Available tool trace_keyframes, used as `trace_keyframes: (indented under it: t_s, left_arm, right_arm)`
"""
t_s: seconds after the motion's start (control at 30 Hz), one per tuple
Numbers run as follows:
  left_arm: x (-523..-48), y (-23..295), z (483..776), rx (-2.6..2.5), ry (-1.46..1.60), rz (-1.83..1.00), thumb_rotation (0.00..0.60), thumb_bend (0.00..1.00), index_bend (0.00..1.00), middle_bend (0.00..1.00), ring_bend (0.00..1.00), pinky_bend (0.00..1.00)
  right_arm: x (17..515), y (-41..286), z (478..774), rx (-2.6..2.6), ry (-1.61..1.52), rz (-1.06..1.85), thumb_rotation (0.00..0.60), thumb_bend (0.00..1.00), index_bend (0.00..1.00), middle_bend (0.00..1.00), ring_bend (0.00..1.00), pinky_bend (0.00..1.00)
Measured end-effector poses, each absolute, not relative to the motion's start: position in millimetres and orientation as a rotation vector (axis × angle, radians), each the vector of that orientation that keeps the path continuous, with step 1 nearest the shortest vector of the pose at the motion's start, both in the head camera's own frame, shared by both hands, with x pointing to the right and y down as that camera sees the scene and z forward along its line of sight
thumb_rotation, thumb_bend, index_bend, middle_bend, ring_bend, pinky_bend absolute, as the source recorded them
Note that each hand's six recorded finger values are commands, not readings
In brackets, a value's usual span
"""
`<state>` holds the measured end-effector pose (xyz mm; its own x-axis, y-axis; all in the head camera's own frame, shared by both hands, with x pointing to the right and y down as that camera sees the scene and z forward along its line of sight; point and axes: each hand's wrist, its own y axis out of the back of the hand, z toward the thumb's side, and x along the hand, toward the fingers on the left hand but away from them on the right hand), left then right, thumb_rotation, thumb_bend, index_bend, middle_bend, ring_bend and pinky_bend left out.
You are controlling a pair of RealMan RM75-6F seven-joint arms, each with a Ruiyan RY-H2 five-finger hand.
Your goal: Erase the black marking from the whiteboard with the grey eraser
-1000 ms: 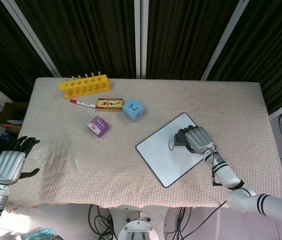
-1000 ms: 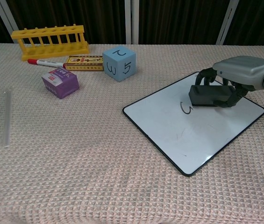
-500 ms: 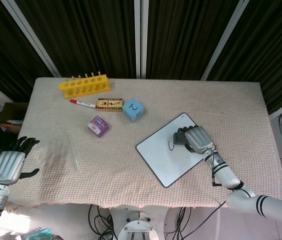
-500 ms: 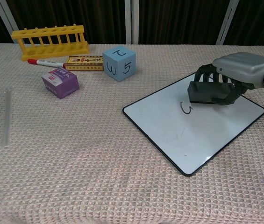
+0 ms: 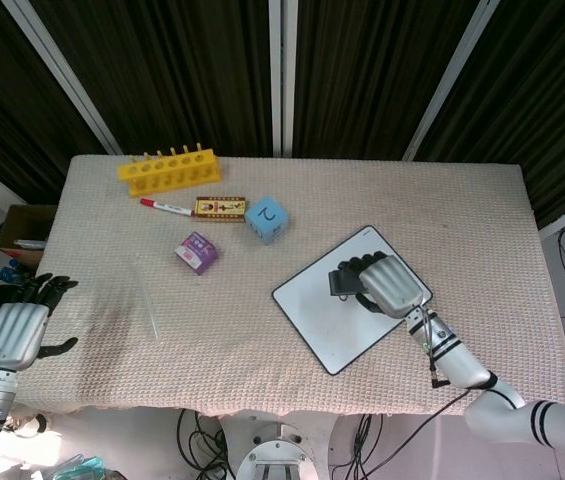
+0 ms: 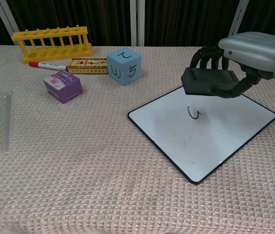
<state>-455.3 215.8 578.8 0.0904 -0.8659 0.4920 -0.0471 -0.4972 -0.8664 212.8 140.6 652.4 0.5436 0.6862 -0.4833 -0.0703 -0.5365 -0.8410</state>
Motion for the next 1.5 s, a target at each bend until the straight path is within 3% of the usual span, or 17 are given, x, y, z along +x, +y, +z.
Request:
trace_keyframes:
  t_s: [0.3, 0.7, 1.5]
  left_arm:
    - [-456.9, 216.3, 578.2, -1.667, 0.912, -1.487, 0.6, 0.1, 0.2, 0.17, 0.12, 0.19]
    - [-455.7, 214.5, 577.4, -1.667, 0.907, -1.479, 0.6, 0.1, 0.2, 0.17, 0.12, 0.19]
    - [-462.2, 218.7, 575.2, -1.667, 0.921, -1.502, 0.6, 0.1, 0.2, 0.17, 0.12, 0.19]
  right_arm:
    - [218.7, 171.8, 670.0, -1.865, -0.36, 1.088, 0.6, 0.41, 0.9, 0.76, 0.7, 0.83]
    - [215.1, 178.8, 697.8, -1.876, -0.357, 1.117, 0.6, 0.43, 0.91, 0.77, 0.71, 0.85]
    - [181.3, 115.2, 734.5, -1.733, -0.492, 1.205, 0.6, 0.45, 0.91, 0.77, 0.71, 0.85]
